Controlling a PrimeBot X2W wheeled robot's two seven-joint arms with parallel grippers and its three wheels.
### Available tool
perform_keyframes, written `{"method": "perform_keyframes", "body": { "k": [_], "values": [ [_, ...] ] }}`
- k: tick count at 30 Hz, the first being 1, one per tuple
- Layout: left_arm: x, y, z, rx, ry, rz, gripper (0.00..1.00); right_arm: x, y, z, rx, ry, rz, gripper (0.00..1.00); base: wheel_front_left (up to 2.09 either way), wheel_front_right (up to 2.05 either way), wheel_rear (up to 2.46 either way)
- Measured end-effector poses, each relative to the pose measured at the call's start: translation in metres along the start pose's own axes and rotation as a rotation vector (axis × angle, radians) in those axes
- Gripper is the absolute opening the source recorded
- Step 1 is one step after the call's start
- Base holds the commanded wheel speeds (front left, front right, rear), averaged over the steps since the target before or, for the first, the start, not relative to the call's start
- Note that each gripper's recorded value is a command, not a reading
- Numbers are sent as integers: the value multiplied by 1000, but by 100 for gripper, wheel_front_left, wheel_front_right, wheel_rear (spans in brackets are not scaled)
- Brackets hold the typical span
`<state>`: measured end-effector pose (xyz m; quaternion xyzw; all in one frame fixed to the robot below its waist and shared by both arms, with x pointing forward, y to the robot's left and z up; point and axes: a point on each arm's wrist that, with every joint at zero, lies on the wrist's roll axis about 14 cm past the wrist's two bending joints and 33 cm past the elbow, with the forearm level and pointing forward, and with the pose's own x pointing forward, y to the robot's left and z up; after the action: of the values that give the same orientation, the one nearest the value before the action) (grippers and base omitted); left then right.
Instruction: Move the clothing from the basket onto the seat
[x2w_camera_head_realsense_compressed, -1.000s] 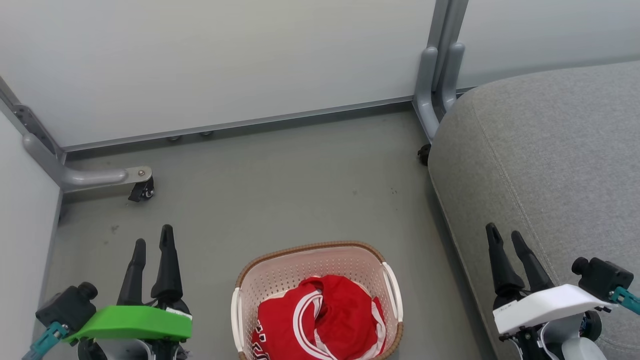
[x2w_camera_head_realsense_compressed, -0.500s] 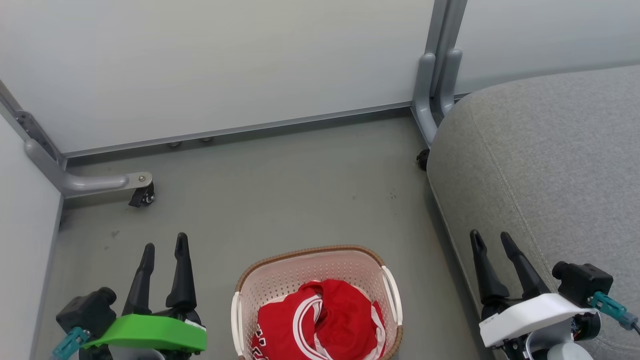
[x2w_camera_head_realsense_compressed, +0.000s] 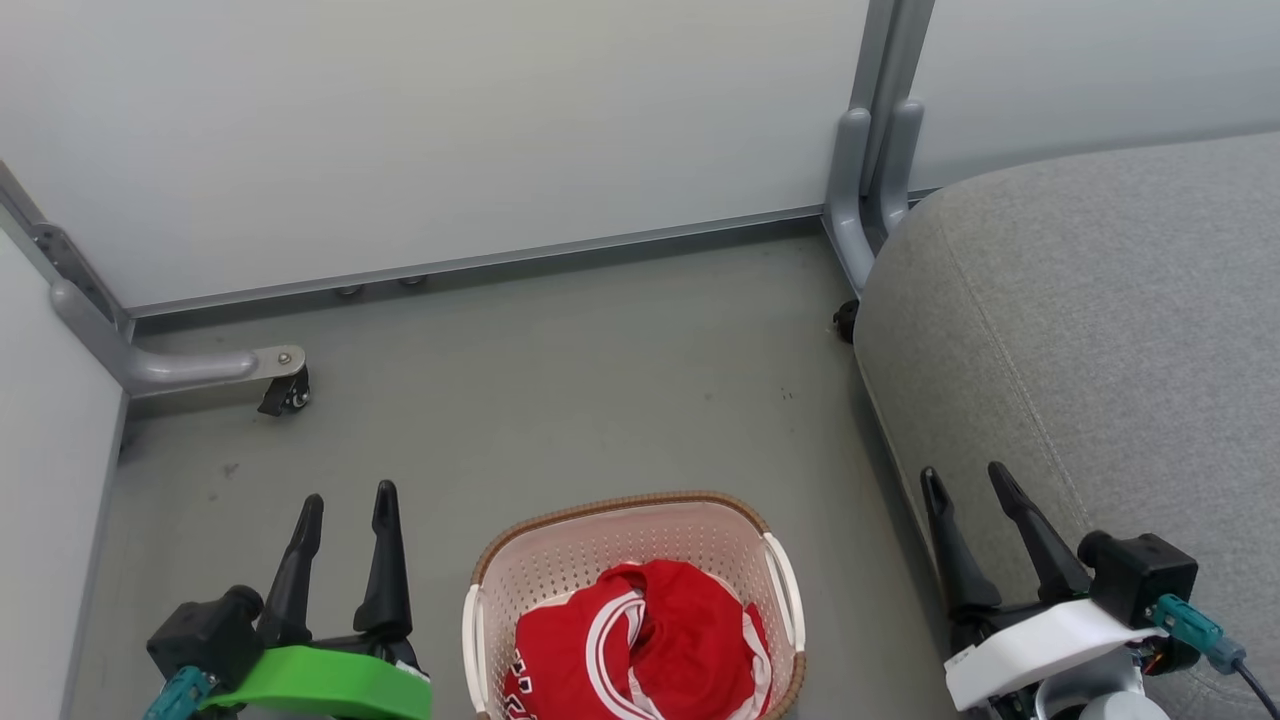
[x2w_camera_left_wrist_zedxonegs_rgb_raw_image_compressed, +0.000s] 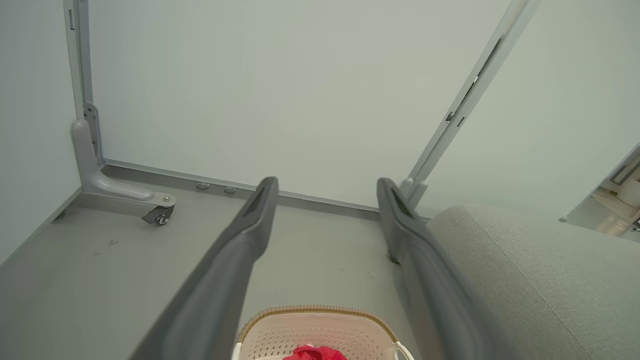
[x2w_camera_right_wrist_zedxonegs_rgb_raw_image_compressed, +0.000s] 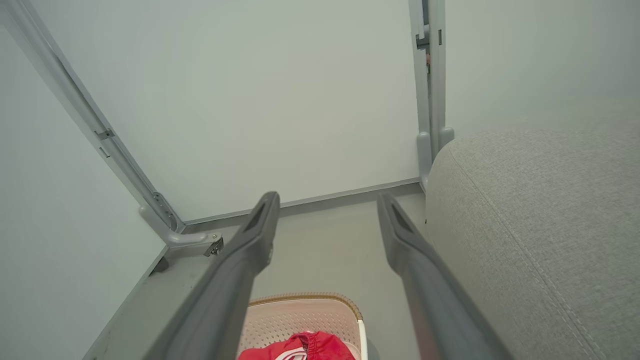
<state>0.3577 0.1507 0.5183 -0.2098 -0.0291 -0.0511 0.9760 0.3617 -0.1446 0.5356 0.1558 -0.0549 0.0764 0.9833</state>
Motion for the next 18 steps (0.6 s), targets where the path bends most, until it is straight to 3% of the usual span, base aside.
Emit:
{"method": "perform_keyframes", "body": {
  "k": [18],
  "values": [
    [-1, -7, -1, 126, -10, -37, 100, 2, 7, 5, -129, -28, 37, 100, 0, 0, 0]
  ]
}}
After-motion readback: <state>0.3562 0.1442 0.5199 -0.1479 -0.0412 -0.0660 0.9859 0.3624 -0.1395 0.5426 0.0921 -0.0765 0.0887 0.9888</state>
